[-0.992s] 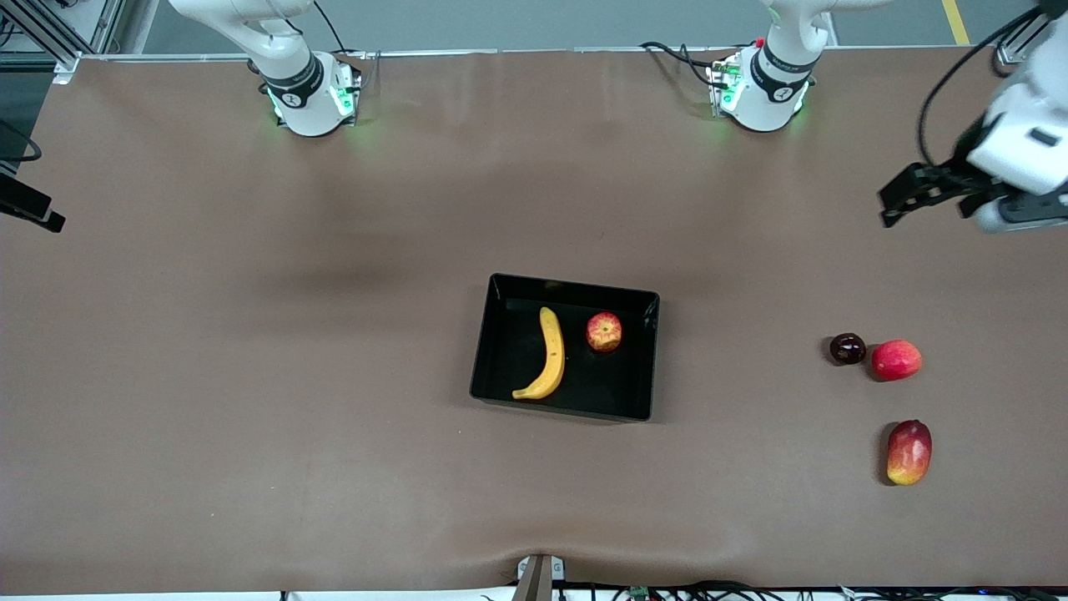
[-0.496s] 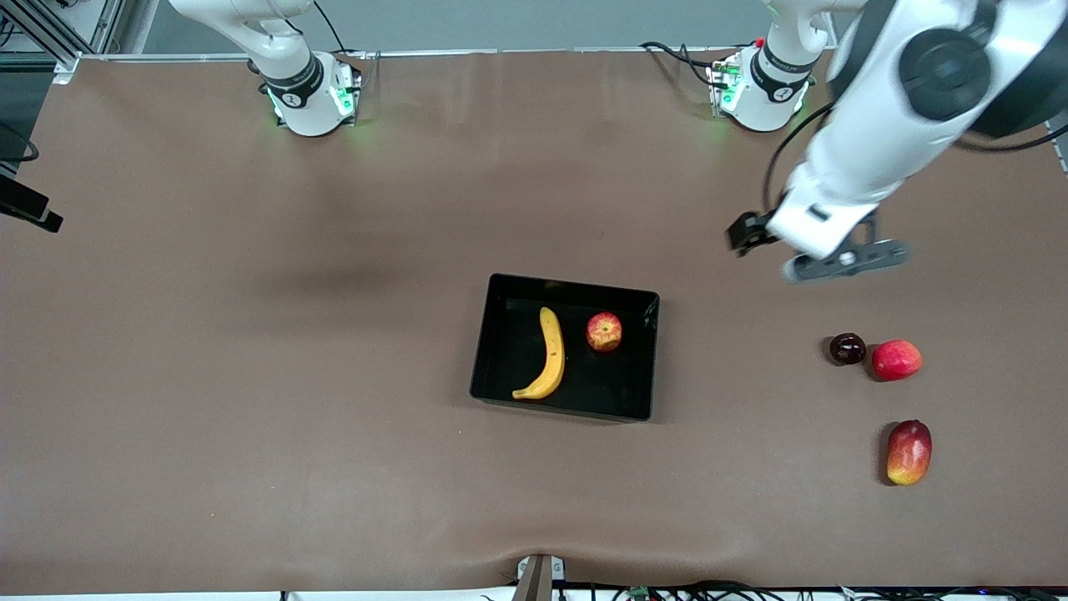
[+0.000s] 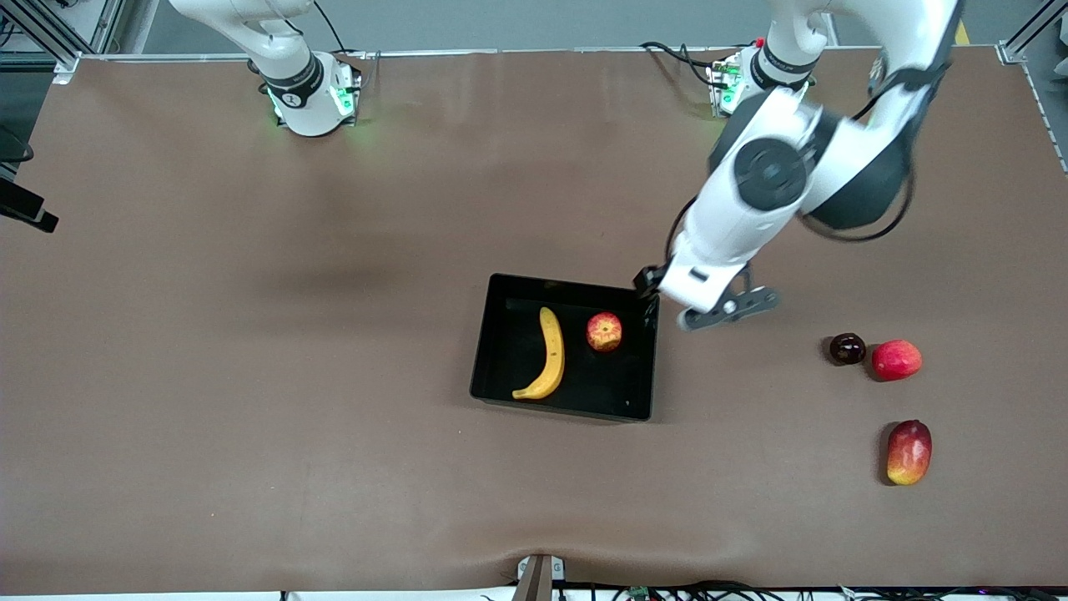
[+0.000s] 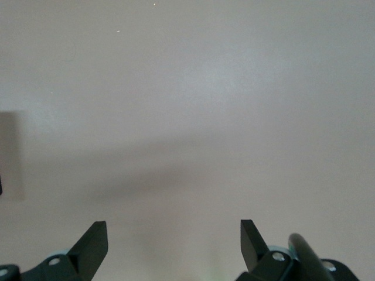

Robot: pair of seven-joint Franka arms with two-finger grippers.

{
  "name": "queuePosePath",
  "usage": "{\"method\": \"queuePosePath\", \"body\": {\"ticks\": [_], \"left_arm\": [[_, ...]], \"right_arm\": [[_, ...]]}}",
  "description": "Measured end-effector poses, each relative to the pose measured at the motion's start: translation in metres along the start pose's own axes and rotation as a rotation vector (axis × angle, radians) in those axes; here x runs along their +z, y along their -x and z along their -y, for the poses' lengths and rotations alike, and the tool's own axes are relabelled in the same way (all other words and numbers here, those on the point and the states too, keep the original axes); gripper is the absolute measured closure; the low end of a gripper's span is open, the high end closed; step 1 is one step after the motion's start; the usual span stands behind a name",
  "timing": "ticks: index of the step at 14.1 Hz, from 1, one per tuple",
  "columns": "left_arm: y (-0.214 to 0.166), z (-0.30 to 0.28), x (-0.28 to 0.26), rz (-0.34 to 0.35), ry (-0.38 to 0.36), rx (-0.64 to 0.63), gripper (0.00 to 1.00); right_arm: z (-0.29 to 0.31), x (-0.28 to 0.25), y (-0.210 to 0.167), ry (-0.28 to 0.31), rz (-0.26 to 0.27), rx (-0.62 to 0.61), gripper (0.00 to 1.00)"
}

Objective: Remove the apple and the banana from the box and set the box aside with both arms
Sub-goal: 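Grasp the red apple in the tray with the left gripper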

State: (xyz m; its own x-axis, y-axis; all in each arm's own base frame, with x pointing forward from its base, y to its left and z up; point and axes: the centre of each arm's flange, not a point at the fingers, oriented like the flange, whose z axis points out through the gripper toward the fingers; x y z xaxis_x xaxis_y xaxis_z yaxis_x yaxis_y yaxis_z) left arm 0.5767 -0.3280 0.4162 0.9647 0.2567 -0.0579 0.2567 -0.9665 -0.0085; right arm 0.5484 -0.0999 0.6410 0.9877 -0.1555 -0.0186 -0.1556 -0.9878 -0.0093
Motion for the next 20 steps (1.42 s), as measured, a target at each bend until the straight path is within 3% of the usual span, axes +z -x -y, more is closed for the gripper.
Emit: {"method": "queuePosePath", "body": {"ticks": [6, 9, 17, 19, 20], "left_arm": [[-0.004, -0.062, 0.101, -0.013, 0.019, 0.063, 0.00], [-0.003, -0.071, 0.136, -0.026, 0.007, 0.093, 0.00], [0.001, -0.073, 0.198, 0.026, -0.009, 0.101, 0.00], [0.005, -0.073, 0.208, 0.038, -0.016, 0.095, 0.16], [0.006, -0.073, 0.210, 0.039, -0.019, 0.095, 0.29]], "right_arm": [[0.000, 0.000, 0.000, -0.002, -0.001, 0.000, 0.00], [0.000, 0.000, 0.000, -0.002, -0.002, 0.000, 0.00], [0.000, 0.000, 0.000, -0.002, -0.001, 0.001, 0.00], [0.000, 0.000, 0.000, -0.002, -0.001, 0.001, 0.00], [0.000, 0.000, 0.000, -0.002, -0.001, 0.001, 0.00]]}}
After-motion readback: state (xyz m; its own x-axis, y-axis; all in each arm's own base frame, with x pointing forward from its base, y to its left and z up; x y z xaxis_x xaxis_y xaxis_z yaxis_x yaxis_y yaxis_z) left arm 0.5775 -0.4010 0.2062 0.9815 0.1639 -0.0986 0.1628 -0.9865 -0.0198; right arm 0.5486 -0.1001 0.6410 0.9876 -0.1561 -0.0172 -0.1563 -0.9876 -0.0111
